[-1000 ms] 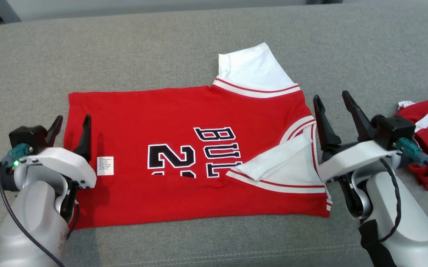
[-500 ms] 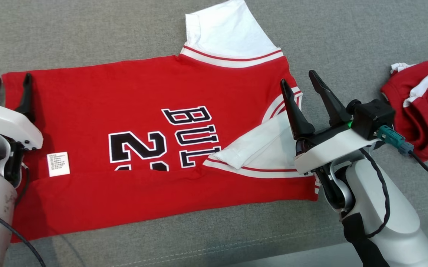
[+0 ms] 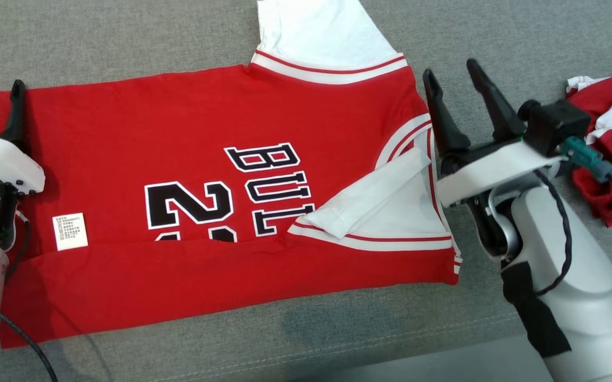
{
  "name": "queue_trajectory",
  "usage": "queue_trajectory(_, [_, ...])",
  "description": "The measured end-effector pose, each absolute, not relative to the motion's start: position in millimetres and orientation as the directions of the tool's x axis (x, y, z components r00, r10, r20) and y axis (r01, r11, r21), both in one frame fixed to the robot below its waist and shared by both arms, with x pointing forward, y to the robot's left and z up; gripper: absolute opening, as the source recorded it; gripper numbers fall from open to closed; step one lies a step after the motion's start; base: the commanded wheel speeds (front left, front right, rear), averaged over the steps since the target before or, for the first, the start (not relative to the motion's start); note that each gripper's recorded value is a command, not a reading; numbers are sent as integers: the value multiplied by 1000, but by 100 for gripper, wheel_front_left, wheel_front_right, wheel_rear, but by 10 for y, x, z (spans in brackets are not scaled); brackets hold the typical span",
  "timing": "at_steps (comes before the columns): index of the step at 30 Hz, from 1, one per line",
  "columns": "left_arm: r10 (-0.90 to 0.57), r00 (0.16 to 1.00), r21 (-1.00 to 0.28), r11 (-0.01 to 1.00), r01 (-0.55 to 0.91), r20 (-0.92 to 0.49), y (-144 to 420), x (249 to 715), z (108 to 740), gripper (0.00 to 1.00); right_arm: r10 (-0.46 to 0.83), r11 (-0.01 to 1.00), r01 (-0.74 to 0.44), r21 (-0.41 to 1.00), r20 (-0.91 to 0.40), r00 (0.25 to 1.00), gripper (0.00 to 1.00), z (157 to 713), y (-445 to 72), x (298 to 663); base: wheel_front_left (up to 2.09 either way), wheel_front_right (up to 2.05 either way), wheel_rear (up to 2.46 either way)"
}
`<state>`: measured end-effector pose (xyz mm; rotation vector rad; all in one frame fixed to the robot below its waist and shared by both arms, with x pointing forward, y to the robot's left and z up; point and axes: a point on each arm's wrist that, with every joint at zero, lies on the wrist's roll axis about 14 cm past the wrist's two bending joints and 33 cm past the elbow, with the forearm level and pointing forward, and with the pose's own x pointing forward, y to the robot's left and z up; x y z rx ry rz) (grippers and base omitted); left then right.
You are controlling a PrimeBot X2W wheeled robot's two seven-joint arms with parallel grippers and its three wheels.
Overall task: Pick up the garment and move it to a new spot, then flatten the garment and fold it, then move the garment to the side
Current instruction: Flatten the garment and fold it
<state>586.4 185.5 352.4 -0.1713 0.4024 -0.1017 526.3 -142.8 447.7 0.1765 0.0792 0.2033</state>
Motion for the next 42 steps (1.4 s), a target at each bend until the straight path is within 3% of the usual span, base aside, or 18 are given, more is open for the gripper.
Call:
queue_trajectory(1, [-135, 916, -189, 980, 66, -377, 1853, 5882, 3527, 56, 205, 966, -193, 174, -58, 977, 100, 4491, -1442, 5335, 0, 0, 0])
queue_trajectory(3, [-141, 917, -190, 979, 73, -374, 1849, 5901, 3523, 29, 210, 968, -201, 149, -48, 977, 100, 4538, -1437, 5486, 0, 0, 0])
queue_trajectory(4, [-144, 916, -189, 979, 77, -374, 1848, 5908, 3517, 4, 214, 970, -207, 130, -44, 976, 100, 4563, -1430, 5564, 0, 0, 0])
queue_trajectory(5, [-148, 916, -187, 979, 82, -373, 1848, 5918, 3515, 0, 216, 971, -210, 112, -48, 975, 100, 4579, -1432, 5643, 0, 0, 0])
queue_trajectory(10, [-162, 915, -189, 977, 97, -369, 1858, 5953, 3493, 0, 212, 975, -205, 89, -79, 974, 100, 4609, -1419, 6037, 0, 0, 0])
queue_trajectory(19, [-185, 918, -194, 973, 122, -349, 1855, 5997, 3498, 0, 237, 967, -208, 146, -220, 946, 100, 4304, -1234, 6372, 0, 0, 0])
queue_trajectory(37, [-203, 924, -244, 962, 126, -324, 1864, 5919, 3532, 0, 321, 945, -261, 198, -396, 860, 100, 3847, -762, 6584, 0, 0, 0])
queue_trajectory(38, [-204, 924, -244, 961, 127, -323, 1863, 5914, 3533, 0, 322, 944, -261, 202, -402, 857, 96, 3838, -750, 6590, 0, 0, 0])
queue_trajectory(40, [-205, 924, -244, 961, 128, -324, 1865, 5909, 3528, 0, 325, 944, -260, 204, -420, 848, 72, 3811, -734, 6600, 0, 0, 0])
queue_trajectory(42, [-207, 924, -244, 961, 130, -323, 1863, 5908, 3528, 0, 329, 942, -264, 205, -428, 842, 28, 3800, -713, 6609, 0, 0, 0])
